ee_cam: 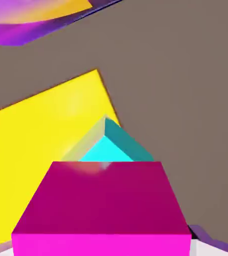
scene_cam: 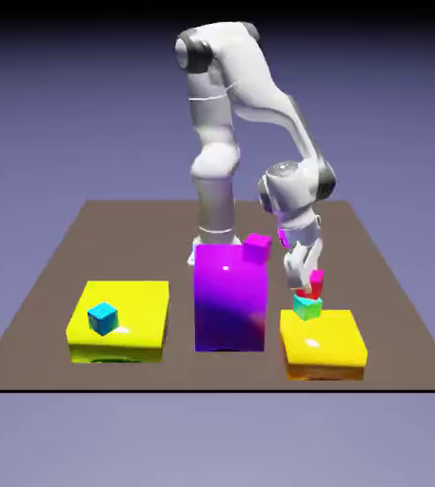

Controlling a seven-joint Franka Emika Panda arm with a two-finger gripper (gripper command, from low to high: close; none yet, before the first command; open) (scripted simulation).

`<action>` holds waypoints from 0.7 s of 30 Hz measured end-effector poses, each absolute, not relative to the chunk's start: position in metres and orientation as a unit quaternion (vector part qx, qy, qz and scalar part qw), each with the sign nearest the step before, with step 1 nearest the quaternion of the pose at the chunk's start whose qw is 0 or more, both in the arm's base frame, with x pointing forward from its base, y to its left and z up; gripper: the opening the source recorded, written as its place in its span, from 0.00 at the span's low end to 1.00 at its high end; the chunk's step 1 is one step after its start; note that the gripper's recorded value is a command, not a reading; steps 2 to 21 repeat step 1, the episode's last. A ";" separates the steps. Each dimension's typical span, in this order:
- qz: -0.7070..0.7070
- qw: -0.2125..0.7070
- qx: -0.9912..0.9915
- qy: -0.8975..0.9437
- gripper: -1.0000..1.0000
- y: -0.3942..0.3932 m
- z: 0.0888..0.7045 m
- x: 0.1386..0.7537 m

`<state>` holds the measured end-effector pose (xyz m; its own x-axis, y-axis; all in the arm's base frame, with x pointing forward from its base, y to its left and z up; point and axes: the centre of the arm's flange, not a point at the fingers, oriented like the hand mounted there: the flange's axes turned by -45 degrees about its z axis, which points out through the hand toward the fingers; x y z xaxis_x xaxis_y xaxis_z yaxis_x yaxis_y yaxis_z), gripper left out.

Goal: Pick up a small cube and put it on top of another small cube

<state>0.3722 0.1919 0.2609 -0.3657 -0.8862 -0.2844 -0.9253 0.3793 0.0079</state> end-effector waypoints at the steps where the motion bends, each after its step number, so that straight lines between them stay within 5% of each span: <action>1: 0.080 0.118 -0.551 0.822 0.00 0.192 0.259 0.372; 21: 0.080 0.118 -0.551 0.822 0.00 0.192 0.259 0.372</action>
